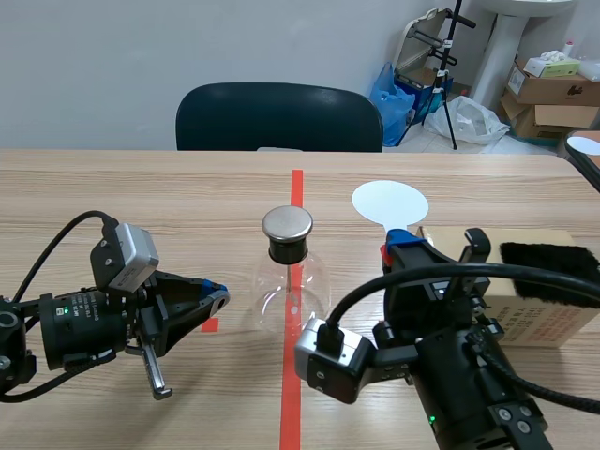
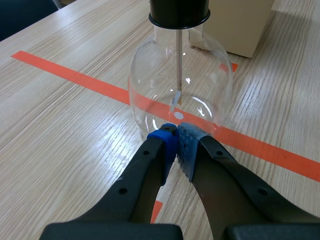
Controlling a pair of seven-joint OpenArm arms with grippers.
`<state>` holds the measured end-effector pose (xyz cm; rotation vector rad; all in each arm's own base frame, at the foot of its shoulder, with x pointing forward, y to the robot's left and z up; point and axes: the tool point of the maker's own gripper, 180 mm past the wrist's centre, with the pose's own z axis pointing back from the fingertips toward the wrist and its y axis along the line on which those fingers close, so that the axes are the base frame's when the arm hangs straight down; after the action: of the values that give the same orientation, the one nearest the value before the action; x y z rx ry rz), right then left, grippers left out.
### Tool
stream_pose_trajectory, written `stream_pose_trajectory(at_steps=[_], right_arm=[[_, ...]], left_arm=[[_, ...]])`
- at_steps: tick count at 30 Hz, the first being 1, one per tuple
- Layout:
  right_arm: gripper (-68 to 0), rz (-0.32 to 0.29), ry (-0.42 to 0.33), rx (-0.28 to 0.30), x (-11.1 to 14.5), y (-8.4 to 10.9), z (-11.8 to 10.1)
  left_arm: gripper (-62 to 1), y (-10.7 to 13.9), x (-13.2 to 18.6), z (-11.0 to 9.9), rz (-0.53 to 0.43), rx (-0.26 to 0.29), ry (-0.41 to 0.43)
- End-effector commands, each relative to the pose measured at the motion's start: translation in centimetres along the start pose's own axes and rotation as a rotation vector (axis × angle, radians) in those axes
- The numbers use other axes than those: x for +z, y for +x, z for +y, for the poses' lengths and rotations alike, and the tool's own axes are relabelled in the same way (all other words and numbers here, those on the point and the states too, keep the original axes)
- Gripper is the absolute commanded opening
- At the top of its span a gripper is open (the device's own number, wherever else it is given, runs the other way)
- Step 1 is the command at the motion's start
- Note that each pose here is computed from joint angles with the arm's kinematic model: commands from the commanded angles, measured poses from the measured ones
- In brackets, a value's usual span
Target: Do the electroscope experiment
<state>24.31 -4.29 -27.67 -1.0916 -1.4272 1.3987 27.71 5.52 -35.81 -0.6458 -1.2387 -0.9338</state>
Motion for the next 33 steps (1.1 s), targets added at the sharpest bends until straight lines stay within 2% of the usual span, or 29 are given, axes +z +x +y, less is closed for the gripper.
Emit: stream_pose_trajectory(at_steps=[1, 33], right_arm=[[-66.7, 0.007, -0.027, 0.017, -0.33, -0.65, -0.65], [-66.7, 0.008, -0.043, 0.014, -0.98, -1.21, -1.1]], left_arm=[[-57.9, 0.97, -0.23, 0.3, -0.038, -0.001, 0.011], [-57.9, 0.98, -0.23, 0.36, -0.038, -0.003, 0.014]])
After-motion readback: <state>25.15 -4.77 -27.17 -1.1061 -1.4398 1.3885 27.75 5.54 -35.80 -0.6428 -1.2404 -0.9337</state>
